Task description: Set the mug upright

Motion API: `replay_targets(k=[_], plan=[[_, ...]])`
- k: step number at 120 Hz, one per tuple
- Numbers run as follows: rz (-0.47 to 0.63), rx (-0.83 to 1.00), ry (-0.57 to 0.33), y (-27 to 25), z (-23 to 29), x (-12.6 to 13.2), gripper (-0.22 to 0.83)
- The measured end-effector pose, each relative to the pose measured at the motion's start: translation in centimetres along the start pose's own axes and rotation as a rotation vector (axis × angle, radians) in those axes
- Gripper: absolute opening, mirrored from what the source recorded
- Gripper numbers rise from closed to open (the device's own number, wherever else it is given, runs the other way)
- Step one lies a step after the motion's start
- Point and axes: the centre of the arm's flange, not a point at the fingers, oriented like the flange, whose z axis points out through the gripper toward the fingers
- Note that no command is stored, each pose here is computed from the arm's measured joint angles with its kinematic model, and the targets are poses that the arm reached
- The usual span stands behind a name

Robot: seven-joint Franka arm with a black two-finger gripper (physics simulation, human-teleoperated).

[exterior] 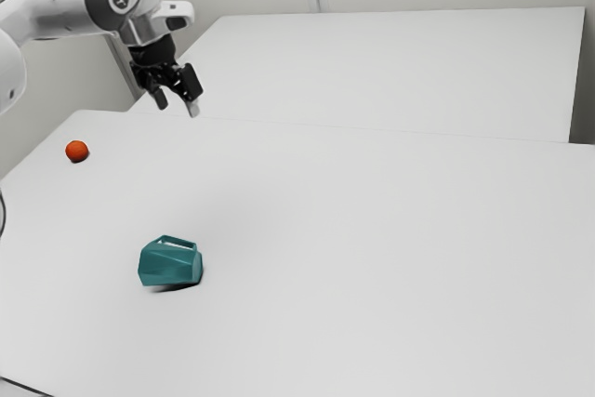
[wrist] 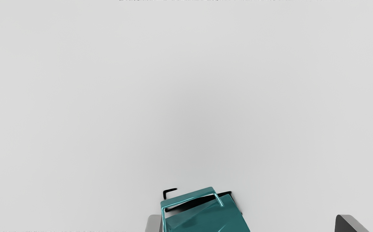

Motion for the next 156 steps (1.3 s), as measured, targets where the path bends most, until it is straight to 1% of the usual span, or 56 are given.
replay_targets(k=[16, 20, 26, 36, 44, 52, 68, 77, 83, 92, 104, 115, 127, 143, 156], plan=[[-0.021, 0.000, 0.015, -0.7, -0.5, -1.2, 0.59], [-0.025, -0.012, 0.015, -0.7, 0.0, -2.4, 0.59], [-0.035, -0.038, 0.019, -0.9, 1.6, -4.9, 0.59], [-0.074, -0.063, 0.057, -2.2, 3.9, -8.7, 0.59], [-0.129, -0.080, 0.114, -4.6, 5.5, -12.3, 0.59], [-0.169, -0.118, 0.187, -6.4, 6.6, -14.7, 0.59], [-0.275, -0.347, 0.342, -9.8, 11.0, -18.3, 0.59], [-0.322, -0.452, 0.417, -11.9, 13.6, -21.2, 0.59], [-0.329, -0.495, 0.456, -13.0, 15.1, -23.2, 0.59], [-0.301, -0.526, 0.499, -14.4, 16.8, -25.2, 0.59], [-0.245, -0.543, 0.515, -16.1, 19.6, -27.2, 0.59], [-0.156, -0.560, 0.522, -16.2, 21.9, -27.2, 0.59], [-0.041, -0.567, 0.552, -15.4, 23.1, -27.0, 0.58], [0.068, -0.565, 0.601, -13.7, 24.4, -28.7, 0.57], [0.144, -0.551, 0.613, -13.0, 25.7, -29.2, 0.57]])
